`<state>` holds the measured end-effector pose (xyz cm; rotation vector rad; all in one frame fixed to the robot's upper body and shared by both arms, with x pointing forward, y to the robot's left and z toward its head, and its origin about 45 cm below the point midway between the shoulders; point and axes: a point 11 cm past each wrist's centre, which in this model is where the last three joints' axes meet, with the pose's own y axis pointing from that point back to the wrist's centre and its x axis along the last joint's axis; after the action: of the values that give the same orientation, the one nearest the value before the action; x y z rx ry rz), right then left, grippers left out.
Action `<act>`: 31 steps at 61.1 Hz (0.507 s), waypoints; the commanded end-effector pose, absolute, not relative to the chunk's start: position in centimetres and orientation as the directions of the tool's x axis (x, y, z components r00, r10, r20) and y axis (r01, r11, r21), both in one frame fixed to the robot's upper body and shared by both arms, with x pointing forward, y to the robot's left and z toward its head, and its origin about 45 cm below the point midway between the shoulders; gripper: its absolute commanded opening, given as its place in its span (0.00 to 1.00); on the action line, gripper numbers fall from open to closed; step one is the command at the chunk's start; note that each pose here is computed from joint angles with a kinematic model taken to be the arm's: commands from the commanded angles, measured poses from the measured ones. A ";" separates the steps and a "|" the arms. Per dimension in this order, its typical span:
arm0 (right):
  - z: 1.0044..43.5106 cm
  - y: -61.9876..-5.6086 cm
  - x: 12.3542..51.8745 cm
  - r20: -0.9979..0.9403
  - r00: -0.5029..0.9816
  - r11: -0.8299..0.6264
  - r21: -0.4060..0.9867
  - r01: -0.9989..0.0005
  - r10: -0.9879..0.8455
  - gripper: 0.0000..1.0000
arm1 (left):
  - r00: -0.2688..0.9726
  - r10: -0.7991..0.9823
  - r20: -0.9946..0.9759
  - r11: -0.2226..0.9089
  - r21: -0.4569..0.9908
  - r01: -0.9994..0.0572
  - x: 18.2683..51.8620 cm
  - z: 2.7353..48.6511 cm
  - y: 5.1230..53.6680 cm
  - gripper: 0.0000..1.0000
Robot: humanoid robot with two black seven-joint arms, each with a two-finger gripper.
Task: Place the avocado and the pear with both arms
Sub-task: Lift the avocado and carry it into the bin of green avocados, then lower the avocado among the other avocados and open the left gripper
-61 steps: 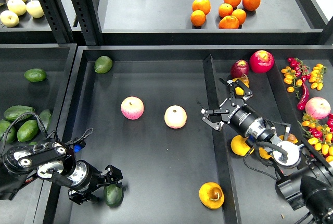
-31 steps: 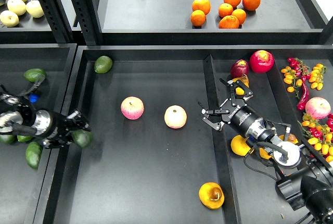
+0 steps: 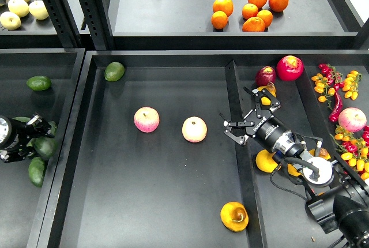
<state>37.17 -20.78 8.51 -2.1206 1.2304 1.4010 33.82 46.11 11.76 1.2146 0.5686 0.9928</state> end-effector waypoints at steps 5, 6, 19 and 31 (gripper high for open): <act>8.4 -20.8 37.1 -0.863 0.147 -0.580 0.191 -0.792 -0.484 1.00 | 0.458 0.878 0.141 0.003 0.954 -0.300 32.6 11.3 47.6 0.44; 8.4 -20.8 37.1 -0.863 0.147 -0.580 0.191 -0.792 -0.484 1.00 | 0.456 0.879 0.140 0.001 0.955 -0.295 32.4 11.1 47.7 0.44; 8.3 -20.8 37.0 -0.863 0.145 -0.580 0.192 -0.791 -0.484 1.00 | 0.442 0.888 0.124 -0.012 0.969 -0.247 30.2 9.5 48.6 0.44; 8.2 -20.8 36.9 -0.863 0.144 -0.580 0.194 -0.791 -0.484 1.00 | 0.424 0.897 0.127 -0.032 0.974 -0.224 29.2 8.8 49.5 0.46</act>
<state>36.96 -20.79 8.26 -2.1195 1.2337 1.4088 29.58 49.33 9.14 1.2840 0.6747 1.0225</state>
